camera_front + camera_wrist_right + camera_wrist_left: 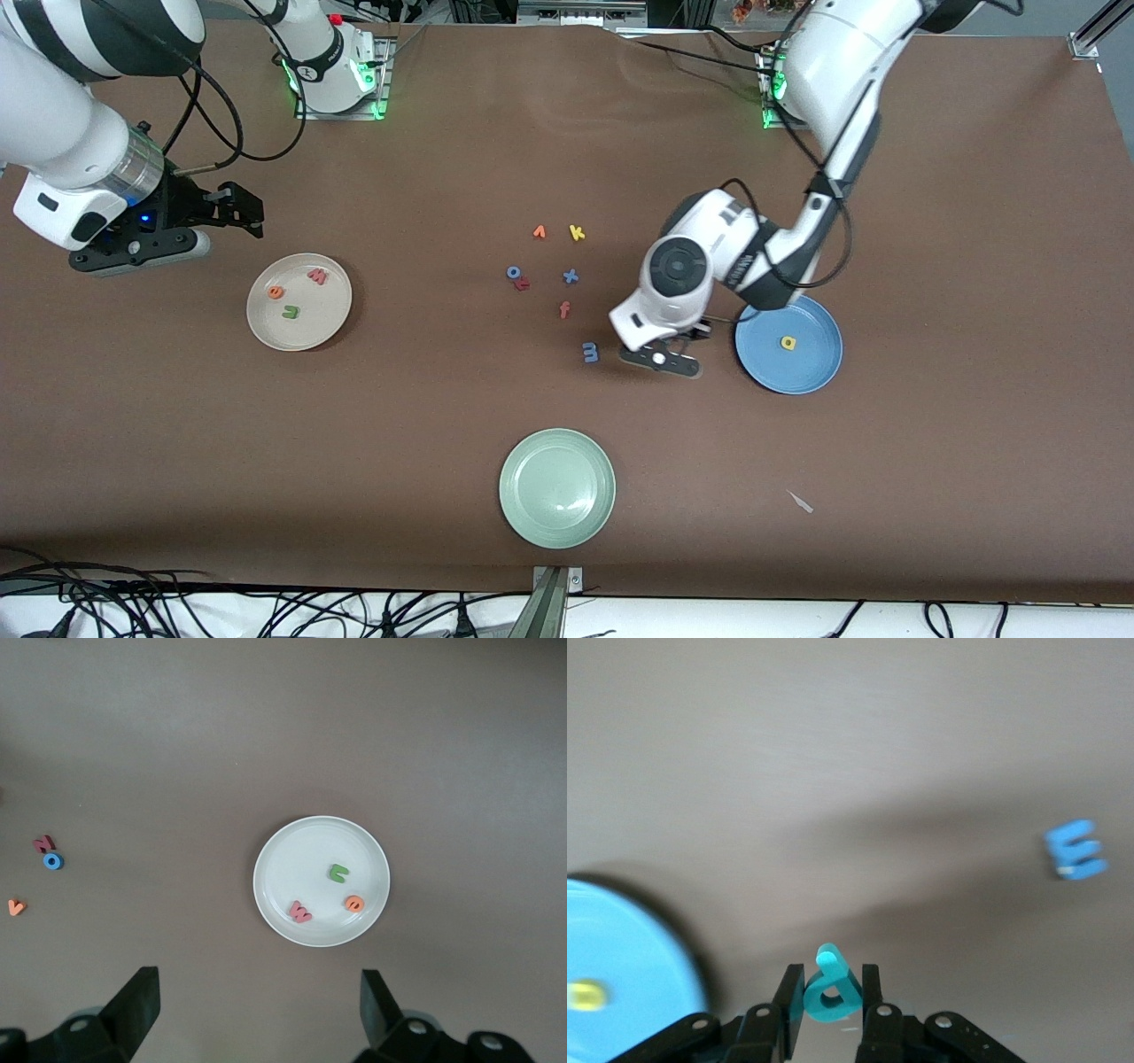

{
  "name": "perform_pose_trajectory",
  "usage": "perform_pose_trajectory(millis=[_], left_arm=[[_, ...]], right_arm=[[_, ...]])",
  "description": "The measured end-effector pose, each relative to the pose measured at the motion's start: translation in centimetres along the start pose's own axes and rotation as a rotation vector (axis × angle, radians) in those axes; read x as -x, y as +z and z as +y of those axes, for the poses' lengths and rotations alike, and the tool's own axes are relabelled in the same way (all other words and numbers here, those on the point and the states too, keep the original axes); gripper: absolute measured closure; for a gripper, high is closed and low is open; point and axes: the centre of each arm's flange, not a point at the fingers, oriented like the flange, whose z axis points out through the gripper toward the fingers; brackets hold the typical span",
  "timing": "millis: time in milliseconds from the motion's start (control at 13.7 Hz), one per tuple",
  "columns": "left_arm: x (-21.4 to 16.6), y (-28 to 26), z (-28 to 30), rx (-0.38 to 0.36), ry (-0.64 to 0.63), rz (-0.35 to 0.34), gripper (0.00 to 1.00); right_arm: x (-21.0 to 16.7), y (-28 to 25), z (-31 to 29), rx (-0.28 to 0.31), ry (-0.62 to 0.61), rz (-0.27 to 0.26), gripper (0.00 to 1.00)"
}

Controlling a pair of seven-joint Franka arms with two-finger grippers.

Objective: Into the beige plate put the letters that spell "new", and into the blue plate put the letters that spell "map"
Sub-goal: 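Retract the right arm while the left gripper places the teal p on the blue plate, then grasp the blue E letter with the left gripper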

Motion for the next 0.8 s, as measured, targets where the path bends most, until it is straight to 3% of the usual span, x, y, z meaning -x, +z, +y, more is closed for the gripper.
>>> perform_pose_trajectory(millis=[365, 584, 803], left_arm=[[-0.2, 2.8, -11.7, 0.014, 0.079, -0.088, 0.70], [1.6, 6.4, -13.6, 0.021, 0.071, -0.163, 0.70], [2.4, 8.1, -13.9, 0.027, 0.067, -0.169, 0.60]], right_arm=[[-0.2, 0.3, -0.2, 0.003, -0.004, -0.006, 0.00], [-0.3, 0.2, -0.5, 0.002, -0.011, -0.002, 0.00], [-0.5, -0.9, -0.8, -0.002, -0.023, 0.019, 0.00]])
